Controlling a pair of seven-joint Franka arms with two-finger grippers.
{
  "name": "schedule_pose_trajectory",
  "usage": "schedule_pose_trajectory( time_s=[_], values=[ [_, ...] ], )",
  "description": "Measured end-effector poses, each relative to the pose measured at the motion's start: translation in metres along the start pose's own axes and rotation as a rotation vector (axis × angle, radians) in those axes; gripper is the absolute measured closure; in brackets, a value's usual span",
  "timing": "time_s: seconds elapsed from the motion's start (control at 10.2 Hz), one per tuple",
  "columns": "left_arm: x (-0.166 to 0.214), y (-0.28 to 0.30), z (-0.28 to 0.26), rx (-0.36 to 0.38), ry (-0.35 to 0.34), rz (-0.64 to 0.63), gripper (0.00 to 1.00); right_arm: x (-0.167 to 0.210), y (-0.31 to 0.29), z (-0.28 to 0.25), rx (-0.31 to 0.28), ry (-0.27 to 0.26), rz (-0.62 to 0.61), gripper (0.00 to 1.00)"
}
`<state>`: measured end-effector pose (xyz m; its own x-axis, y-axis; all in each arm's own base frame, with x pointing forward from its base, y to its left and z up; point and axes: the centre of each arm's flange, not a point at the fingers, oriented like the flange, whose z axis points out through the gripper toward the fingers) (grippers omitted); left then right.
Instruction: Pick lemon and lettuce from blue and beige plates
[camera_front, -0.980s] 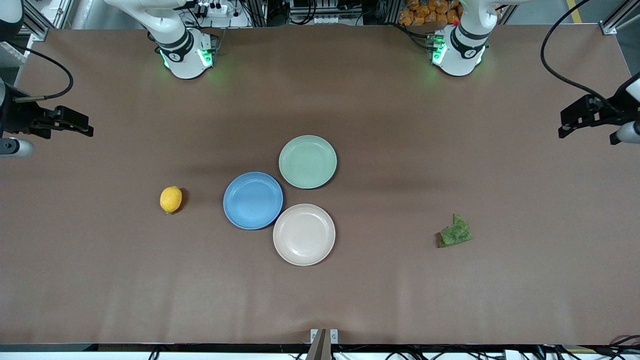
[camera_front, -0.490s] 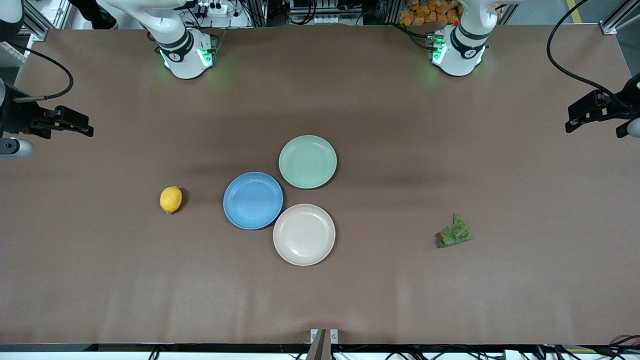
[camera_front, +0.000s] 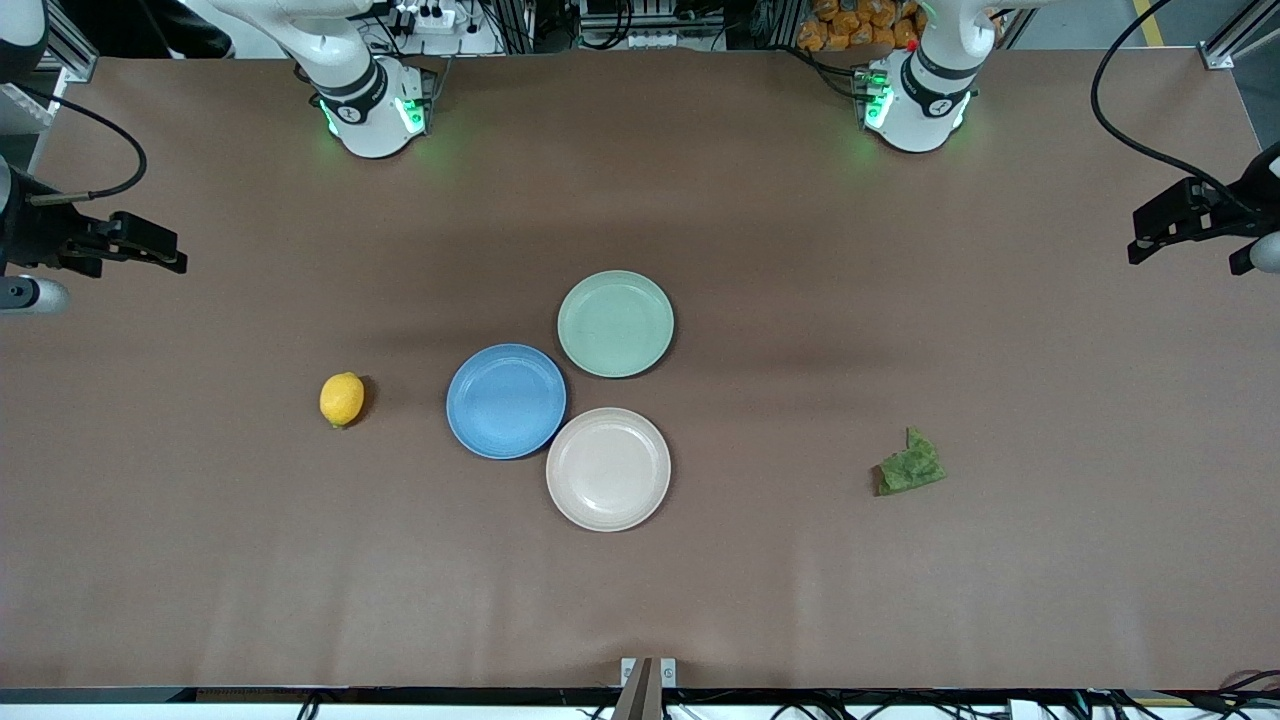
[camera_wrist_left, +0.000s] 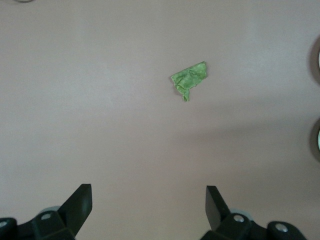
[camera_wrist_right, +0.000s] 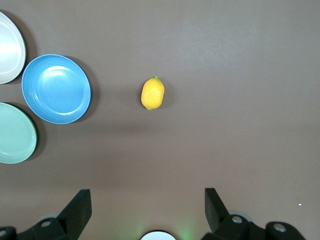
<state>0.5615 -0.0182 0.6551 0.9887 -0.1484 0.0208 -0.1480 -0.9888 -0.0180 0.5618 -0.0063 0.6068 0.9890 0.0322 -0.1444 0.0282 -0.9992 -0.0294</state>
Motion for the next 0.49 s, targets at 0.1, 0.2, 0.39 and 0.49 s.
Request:
schedule_pose_trajectory(
  time_s=[0.1,0.2,0.39,0.49],
  values=[
    [0.0001,0.0008,0.0,0.0,0.0,-0.02,0.0,0.0,0.0,0.0,0.0,0.0,0.0,0.0],
    [0.0001,0.0012,0.0,0.0,0.0,-0.053,0.0,0.0,0.0,0.0,0.0,0.0,0.0,0.0],
    [0.0002,0.0014,0.0,0.0,0.0,-0.093,0.0,0.0,0.0,0.0,0.0,0.0,0.0,0.0],
    [0.0002,0.0018,0.0,0.0,0.0,-0.111,0.0,0.0,0.0,0.0,0.0,0.0,0.0,0.0]
  ],
)
